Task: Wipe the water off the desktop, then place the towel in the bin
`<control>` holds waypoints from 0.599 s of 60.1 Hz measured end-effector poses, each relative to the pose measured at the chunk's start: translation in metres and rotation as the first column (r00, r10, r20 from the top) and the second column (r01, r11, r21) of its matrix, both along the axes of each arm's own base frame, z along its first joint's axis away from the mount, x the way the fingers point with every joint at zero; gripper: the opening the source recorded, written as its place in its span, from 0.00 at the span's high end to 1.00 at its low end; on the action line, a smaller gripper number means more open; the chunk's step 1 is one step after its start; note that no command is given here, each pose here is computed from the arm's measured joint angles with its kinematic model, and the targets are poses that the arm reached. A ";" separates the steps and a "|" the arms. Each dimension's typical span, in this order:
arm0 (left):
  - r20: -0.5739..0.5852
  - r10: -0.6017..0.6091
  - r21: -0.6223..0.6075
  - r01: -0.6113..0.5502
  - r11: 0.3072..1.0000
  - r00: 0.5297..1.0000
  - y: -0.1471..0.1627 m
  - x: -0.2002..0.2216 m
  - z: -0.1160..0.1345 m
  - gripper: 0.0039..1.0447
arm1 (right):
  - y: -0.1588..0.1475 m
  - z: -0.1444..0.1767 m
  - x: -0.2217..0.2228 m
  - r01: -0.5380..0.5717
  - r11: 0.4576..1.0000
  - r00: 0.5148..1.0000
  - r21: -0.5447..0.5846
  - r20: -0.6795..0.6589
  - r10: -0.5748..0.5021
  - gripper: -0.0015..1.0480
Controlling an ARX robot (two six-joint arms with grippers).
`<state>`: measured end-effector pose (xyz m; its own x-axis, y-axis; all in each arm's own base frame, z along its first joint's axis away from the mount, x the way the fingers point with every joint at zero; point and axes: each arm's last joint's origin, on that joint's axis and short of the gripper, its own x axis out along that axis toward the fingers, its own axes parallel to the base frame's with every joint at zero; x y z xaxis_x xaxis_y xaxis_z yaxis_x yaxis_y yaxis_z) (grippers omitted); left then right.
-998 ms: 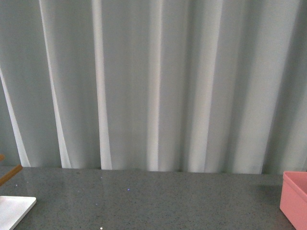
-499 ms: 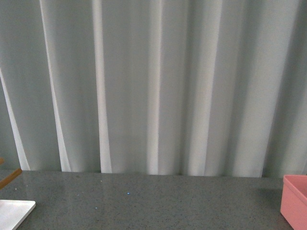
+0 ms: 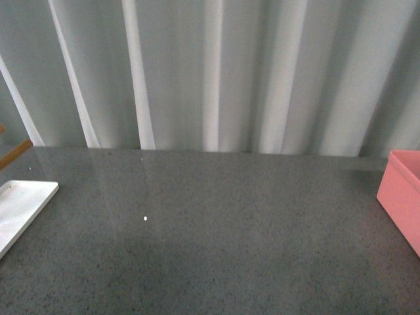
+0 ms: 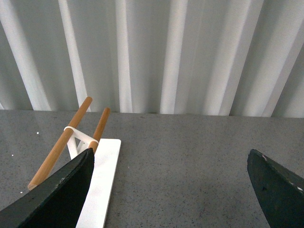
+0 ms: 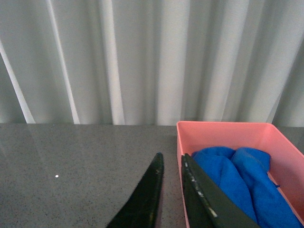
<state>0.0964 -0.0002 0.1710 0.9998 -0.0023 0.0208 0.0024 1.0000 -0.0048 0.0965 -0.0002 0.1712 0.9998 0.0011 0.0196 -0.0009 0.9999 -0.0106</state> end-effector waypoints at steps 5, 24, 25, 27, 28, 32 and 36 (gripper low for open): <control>0.000 0.000 0.000 0.000 1.000 1.000 0.000 0.000 0.000 0.06 | 0.000 0.000 0.000 0.000 1.000 1.000 0.000 0.000 0.000 0.63; 0.000 0.000 0.000 0.000 1.000 1.000 0.000 0.000 0.000 0.06 | 0.000 0.000 0.000 0.000 1.000 1.000 0.000 0.000 0.000 0.09; 0.000 0.000 0.000 0.000 1.000 1.000 0.000 0.000 0.000 0.06 | 0.000 0.000 0.000 0.000 1.000 1.000 0.000 0.000 0.000 0.07; 0.000 0.000 0.000 0.000 1.000 1.000 0.000 0.000 0.000 0.06 | 0.000 0.000 0.000 0.000 1.000 1.000 0.001 0.000 0.000 0.05; 0.000 0.000 0.000 0.000 1.000 1.000 0.000 0.000 0.000 0.06 | 0.000 0.000 0.000 0.000 1.000 1.000 0.001 0.000 0.000 0.06; 0.000 0.000 0.000 0.000 1.000 1.000 0.000 0.000 0.000 0.06 | 0.000 0.000 0.000 0.000 1.000 1.000 0.000 0.000 0.000 0.07; 0.000 0.000 0.000 0.000 1.000 1.000 0.000 0.000 0.000 0.06 | 0.000 0.000 0.000 0.000 1.000 1.000 0.000 0.000 0.000 0.07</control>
